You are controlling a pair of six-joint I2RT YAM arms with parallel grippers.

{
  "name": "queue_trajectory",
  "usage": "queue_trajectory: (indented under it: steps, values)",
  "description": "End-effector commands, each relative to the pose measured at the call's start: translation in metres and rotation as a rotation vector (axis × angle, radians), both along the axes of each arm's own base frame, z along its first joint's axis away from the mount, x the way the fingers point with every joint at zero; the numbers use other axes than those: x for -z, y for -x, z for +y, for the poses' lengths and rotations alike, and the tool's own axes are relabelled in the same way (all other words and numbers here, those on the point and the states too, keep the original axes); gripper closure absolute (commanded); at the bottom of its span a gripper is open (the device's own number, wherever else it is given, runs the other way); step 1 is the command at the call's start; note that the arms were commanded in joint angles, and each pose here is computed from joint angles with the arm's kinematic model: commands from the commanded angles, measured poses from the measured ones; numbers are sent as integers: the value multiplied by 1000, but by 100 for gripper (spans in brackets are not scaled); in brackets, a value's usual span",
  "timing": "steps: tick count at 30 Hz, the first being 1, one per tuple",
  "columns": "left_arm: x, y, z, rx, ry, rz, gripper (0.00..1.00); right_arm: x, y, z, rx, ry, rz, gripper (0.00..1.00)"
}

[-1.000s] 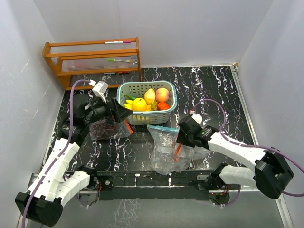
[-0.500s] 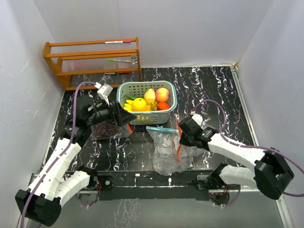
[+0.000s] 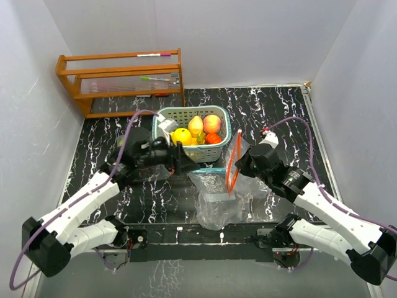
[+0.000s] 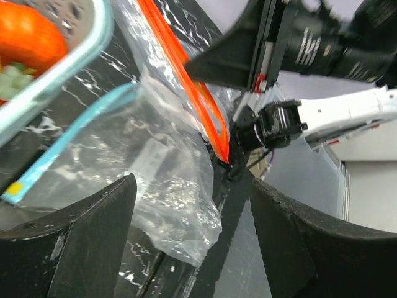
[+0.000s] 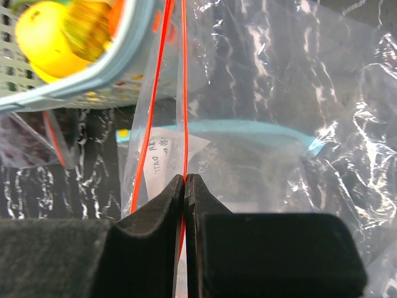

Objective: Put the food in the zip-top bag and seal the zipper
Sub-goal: Pick up the zipper food storage bag at the center of the board, then open the zipper of the food storage bag.

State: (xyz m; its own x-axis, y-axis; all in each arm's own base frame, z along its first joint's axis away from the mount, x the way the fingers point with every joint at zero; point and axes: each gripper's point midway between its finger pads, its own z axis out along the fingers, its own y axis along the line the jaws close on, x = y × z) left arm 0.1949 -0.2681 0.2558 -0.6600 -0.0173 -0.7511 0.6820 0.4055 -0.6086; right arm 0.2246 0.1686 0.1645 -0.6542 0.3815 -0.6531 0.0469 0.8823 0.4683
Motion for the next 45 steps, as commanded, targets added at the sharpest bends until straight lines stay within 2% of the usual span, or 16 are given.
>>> queue_trajectory:
  steps: [1,8,14,21,26,37,38,41,42,45]
  values:
    - [-9,7,-39,30,2,-30,29,-46,-13,7,-19,-34,-107,92]
    - [28,6,-89,4,-159,-48,30,-62,-13,13,-61,-56,-141,92]
    - [19,3,-112,-57,-123,-79,29,-63,-7,12,-75,-60,-138,92]
    - [15,-3,-124,-115,-156,-120,30,-71,-2,7,-82,-57,-151,92]
    - [29,-3,-139,-105,-206,-128,33,-72,2,6,-96,-61,-150,92]
    - [36,-11,-131,-174,-273,-164,54,-77,11,0,-105,-57,-153,92]
    - [36,-12,-130,-180,-276,-170,60,-77,12,-1,-108,-58,-153,92]
    - [38,-15,-126,-197,-291,-180,94,-80,14,-3,-108,-58,-155,92]
    - [39,-16,-124,-205,-305,-184,100,-80,15,-5,-103,-53,-154,92]
    - [37,-26,-106,-282,-355,-210,100,-81,18,-17,-66,-22,-145,92]
